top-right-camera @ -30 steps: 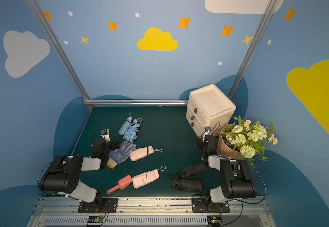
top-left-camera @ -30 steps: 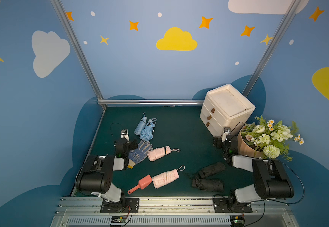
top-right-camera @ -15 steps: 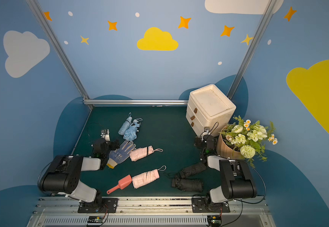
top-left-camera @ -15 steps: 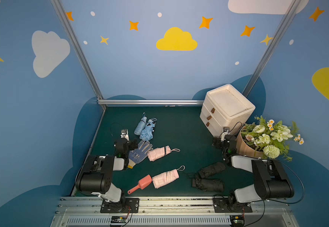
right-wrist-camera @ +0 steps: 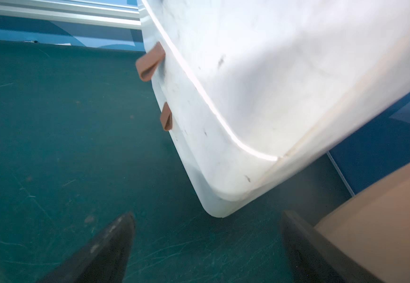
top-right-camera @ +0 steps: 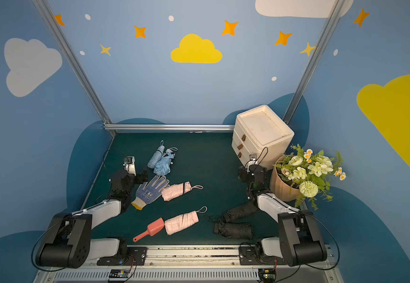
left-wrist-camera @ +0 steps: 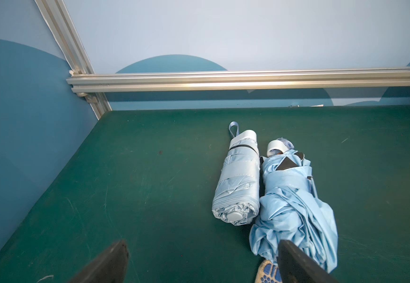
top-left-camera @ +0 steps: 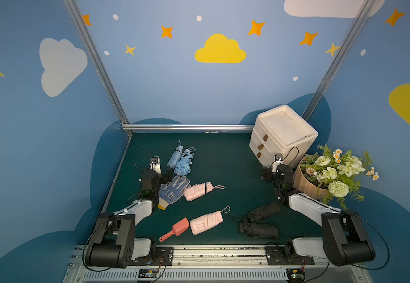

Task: Place the umbrella in the drawer by color
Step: Move the storage box to the center of the board.

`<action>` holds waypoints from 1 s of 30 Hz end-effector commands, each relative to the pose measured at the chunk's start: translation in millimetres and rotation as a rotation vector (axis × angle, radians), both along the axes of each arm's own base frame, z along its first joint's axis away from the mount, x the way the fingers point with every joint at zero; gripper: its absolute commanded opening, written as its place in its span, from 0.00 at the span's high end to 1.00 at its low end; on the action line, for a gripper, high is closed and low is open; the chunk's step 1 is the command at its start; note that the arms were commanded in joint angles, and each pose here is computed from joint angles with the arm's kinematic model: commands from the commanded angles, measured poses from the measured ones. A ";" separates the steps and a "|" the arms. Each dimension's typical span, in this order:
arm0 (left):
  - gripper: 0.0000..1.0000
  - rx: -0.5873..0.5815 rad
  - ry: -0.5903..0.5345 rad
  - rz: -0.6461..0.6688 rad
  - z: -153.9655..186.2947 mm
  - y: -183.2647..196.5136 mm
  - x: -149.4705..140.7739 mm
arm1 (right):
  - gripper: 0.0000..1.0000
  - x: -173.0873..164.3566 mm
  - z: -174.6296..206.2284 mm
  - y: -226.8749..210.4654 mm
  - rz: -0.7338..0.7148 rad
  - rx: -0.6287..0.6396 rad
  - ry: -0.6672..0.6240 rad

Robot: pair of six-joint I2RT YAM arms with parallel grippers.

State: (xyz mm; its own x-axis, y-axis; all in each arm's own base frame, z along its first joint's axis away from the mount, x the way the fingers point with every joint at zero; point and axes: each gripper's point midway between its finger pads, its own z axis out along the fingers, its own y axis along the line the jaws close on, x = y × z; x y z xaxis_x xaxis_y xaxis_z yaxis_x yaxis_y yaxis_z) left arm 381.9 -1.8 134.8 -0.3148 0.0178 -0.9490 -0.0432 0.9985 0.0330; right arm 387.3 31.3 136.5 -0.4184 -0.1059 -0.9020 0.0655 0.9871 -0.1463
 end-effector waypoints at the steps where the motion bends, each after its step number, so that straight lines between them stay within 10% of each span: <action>1: 0.00 0.018 0.027 -0.004 -3.2 -2.0 -6.4 | 0.02 -6.9 -0.3 -10.9 -0.066 -0.039 0.034; 14: 0.00 -0.242 0.042 0.280 27.5 27.1 -35.5 | 0.02 -23.2 61.4 12.1 -0.039 0.025 -0.042; 30: 0.00 -0.405 -0.104 0.097 49.5 -2.1 -51.4 | 0.02 10.4 169.4 12.8 -0.132 0.142 -0.057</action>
State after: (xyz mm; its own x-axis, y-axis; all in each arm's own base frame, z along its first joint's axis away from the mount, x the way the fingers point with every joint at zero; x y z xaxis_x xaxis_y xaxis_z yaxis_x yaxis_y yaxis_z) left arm 329.7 0.1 171.3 -0.2326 -0.3712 -0.8990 -0.1541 0.9267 -0.3427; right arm 388.9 52.6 304.6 -0.3080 0.0574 -0.9497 0.1367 0.9905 0.0155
